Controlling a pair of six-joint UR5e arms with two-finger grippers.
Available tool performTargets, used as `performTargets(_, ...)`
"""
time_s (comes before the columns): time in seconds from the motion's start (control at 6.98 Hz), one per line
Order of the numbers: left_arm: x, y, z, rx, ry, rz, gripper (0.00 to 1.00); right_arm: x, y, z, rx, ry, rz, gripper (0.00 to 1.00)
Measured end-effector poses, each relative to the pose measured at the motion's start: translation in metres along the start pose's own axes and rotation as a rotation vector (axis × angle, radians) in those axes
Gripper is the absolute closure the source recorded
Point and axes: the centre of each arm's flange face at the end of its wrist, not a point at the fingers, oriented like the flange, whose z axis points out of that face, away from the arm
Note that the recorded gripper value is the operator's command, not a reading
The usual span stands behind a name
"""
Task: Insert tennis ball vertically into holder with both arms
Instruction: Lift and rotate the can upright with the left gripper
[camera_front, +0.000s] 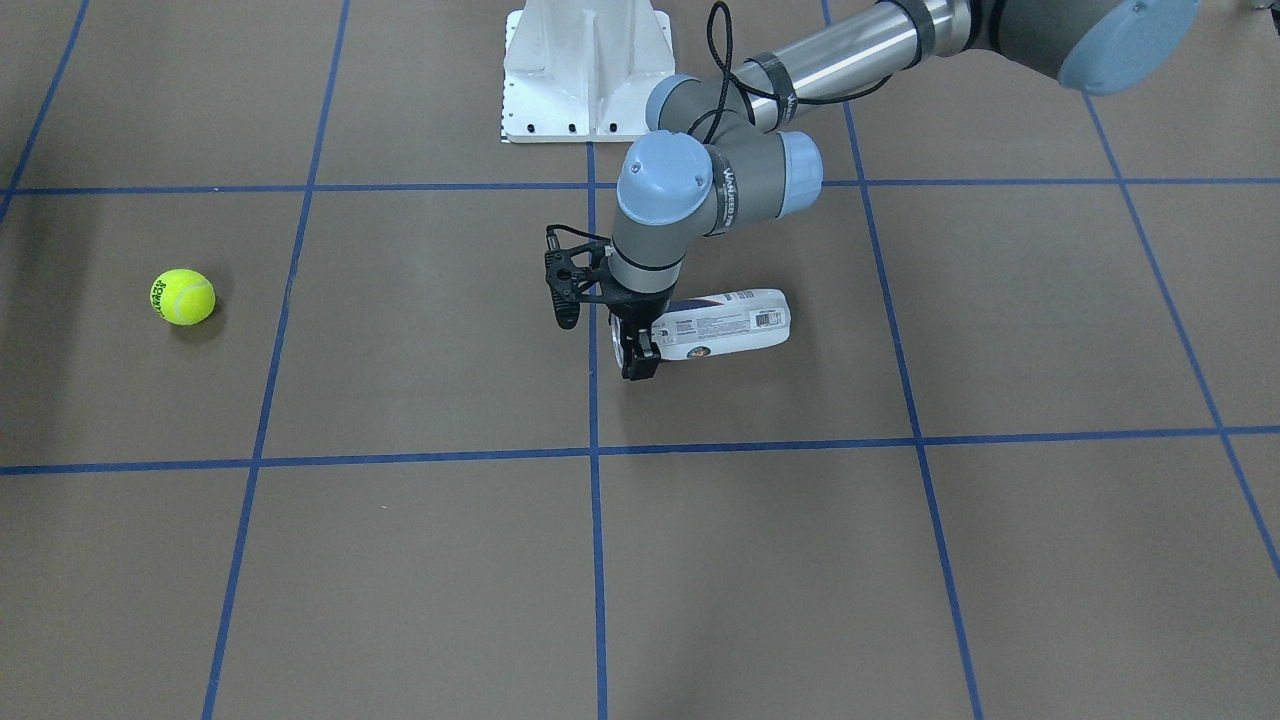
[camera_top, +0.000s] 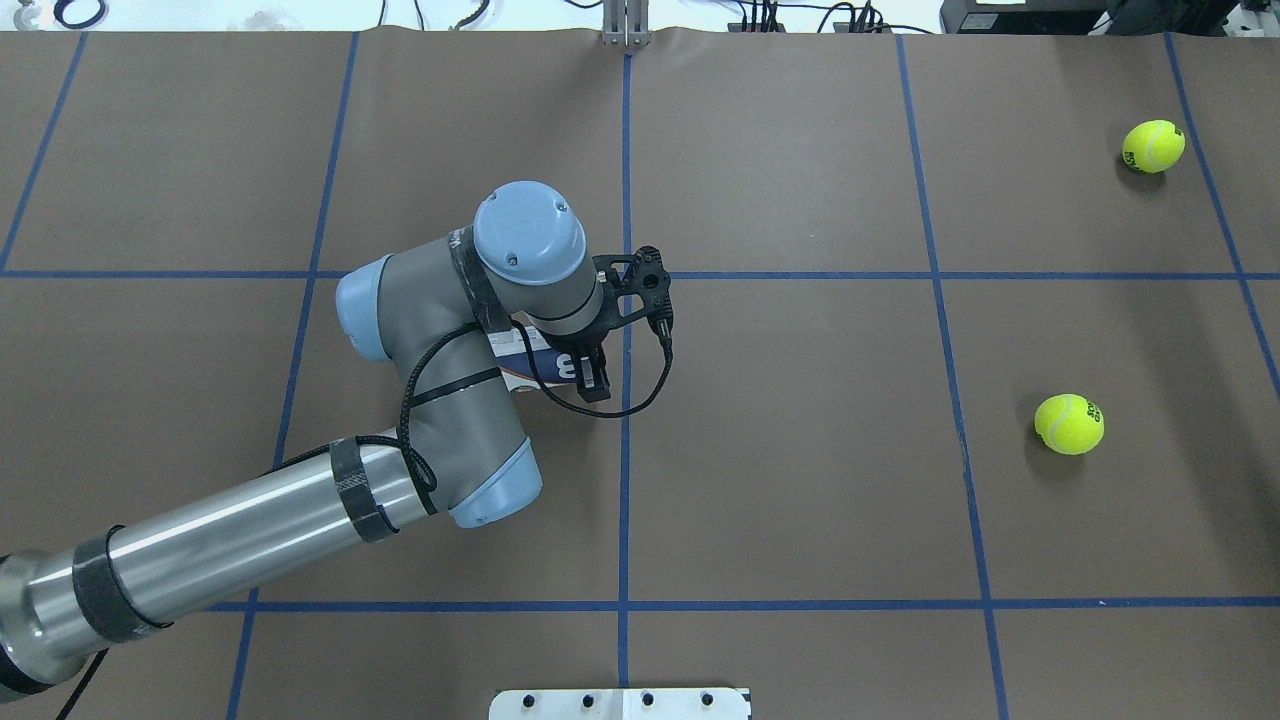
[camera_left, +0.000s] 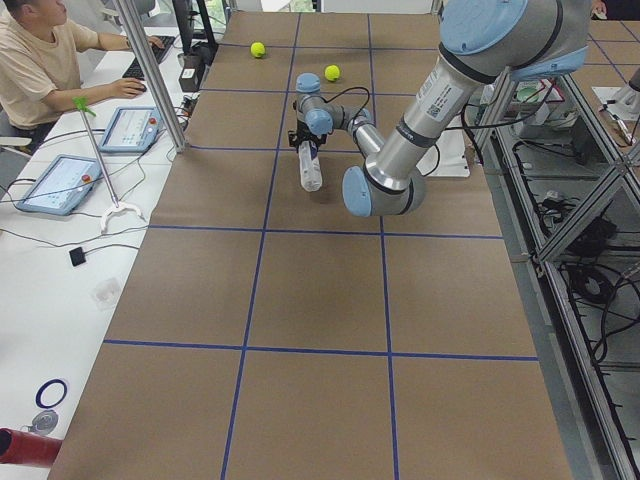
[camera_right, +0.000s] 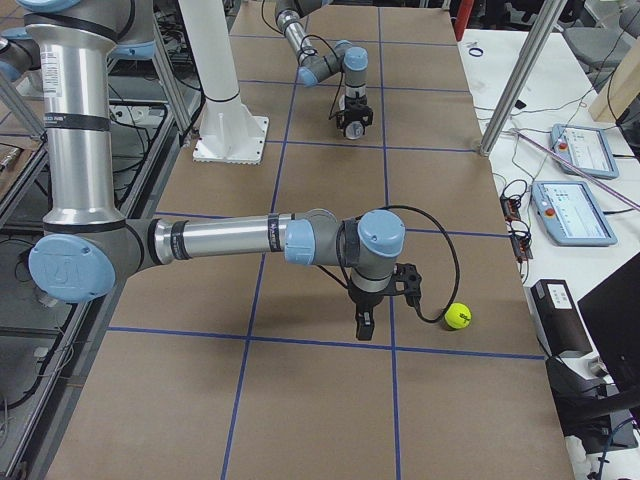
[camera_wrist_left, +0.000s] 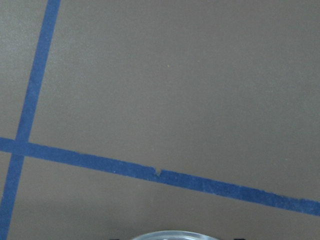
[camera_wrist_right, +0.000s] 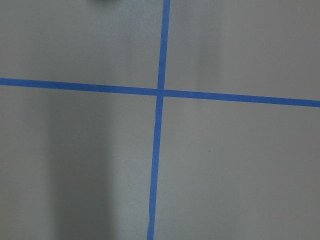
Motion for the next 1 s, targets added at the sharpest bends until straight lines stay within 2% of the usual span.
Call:
performTargets(0.29,-0.013,-0.012,-0.061,0.108,-0.045,-0.008,0.34,0.0,0.0,0.0,0.001,0.0,-0.001,0.0)
performTargets(0.43,-0.025,-0.016,-0.093,0.187,-0.072,-0.031,0.34,0.0,-0.001,-0.001,0.001,0.0,-0.001,0.0)
performTargets(0.72,-0.04,-0.022,-0.137,0.382,-0.107,-0.075,0.34,-0.001,-0.001,-0.001,0.002,0.0,-0.002,0.0)
performTargets(1.0,-0.043,-0.024,-0.146,0.602,-0.103,-0.1,0.34,-0.002,-0.001,-0.002,0.004,0.0,-0.003,0.0)
